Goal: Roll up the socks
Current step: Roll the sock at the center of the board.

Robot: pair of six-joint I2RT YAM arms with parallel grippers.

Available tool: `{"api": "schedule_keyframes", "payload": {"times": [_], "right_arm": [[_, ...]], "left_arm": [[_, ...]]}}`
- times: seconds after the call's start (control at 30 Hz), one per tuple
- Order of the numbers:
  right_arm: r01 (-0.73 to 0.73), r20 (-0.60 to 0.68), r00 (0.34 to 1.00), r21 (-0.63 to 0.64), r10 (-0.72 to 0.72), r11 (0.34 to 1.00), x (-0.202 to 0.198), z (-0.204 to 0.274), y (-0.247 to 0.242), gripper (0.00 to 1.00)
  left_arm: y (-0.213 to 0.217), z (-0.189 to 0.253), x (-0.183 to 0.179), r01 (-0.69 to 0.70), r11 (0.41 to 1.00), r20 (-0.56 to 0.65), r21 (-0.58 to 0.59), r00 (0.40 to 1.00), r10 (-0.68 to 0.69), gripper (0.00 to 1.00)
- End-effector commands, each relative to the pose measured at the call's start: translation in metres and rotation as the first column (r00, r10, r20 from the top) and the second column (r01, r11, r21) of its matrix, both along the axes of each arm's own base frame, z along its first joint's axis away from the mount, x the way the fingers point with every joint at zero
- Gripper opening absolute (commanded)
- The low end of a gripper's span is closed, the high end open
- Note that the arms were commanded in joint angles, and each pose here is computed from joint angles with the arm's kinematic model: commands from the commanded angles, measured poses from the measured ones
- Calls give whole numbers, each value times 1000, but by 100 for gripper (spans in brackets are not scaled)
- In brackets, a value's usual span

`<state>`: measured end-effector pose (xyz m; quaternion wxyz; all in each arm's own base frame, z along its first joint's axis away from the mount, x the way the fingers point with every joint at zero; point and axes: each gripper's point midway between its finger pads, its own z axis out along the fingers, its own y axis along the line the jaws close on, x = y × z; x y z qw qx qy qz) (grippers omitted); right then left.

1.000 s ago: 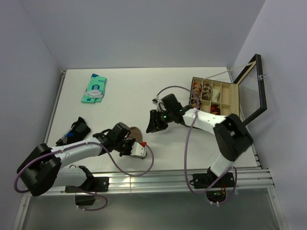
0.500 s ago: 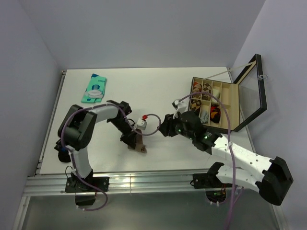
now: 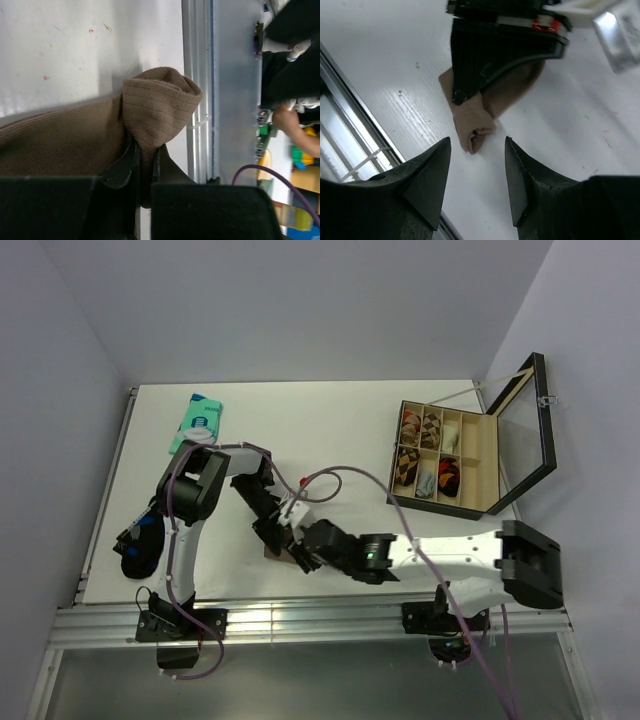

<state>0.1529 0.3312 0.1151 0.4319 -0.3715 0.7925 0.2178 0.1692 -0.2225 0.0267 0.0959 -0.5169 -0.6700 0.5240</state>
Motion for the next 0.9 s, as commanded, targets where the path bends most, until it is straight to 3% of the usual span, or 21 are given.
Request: {"api": "schedule_keyframes", "payload": {"times": [0.0,0.03,0.27,0.63,0.87], "right_arm": [[-6,155,988,-93,20,996,7,9,23,54],[-14,157,987,-157,39,987,5,-10,27,56],[-16,243,966,-273,86,962,2,-30,54,56],[13,268,958,-385,98,923,6,-69,54,57],[-2,271,953,-441,135,897,10,-86,54,58]], "left_arm": [[12,-16,-1,57,997,12,57,998,-57,0],[11,-16,-1,54,997,10,60,998,-55,0],[12,-17,1,46,996,2,77,999,-47,1],[13,-17,2,52,996,11,76,999,-53,0],[14,-15,1,54,995,15,80,998,-56,7]]}}
